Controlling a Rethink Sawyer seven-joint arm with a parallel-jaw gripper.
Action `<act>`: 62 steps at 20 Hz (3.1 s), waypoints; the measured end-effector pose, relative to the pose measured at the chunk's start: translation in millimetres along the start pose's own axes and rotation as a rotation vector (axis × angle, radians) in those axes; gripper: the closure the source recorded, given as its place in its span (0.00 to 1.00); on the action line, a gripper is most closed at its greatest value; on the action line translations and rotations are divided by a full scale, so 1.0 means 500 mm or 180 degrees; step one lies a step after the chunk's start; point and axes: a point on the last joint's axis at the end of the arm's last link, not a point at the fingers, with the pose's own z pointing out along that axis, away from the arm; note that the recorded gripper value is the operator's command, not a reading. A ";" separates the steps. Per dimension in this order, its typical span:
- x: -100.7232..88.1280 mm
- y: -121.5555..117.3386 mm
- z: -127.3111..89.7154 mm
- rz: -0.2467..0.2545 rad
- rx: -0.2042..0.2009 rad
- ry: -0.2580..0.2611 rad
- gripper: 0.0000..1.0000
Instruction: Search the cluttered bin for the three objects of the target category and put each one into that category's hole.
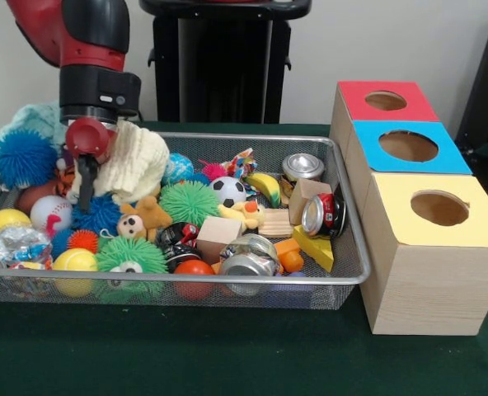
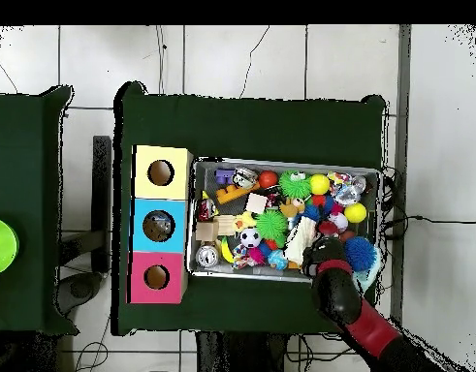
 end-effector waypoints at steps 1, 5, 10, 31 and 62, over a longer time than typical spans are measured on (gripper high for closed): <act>-0.010 0.001 -0.006 -0.0005 0.0000 -0.0021 0.00; -0.045 0.002 -0.020 -0.0007 0.0015 -0.0071 0.00; -0.100 -0.007 -0.043 0.0013 0.0071 -0.0121 0.00; -0.118 -0.035 -0.010 -0.0037 -0.0142 -0.0329 0.00; -0.118 -0.035 0.056 -0.0175 -0.0755 -0.0365 0.00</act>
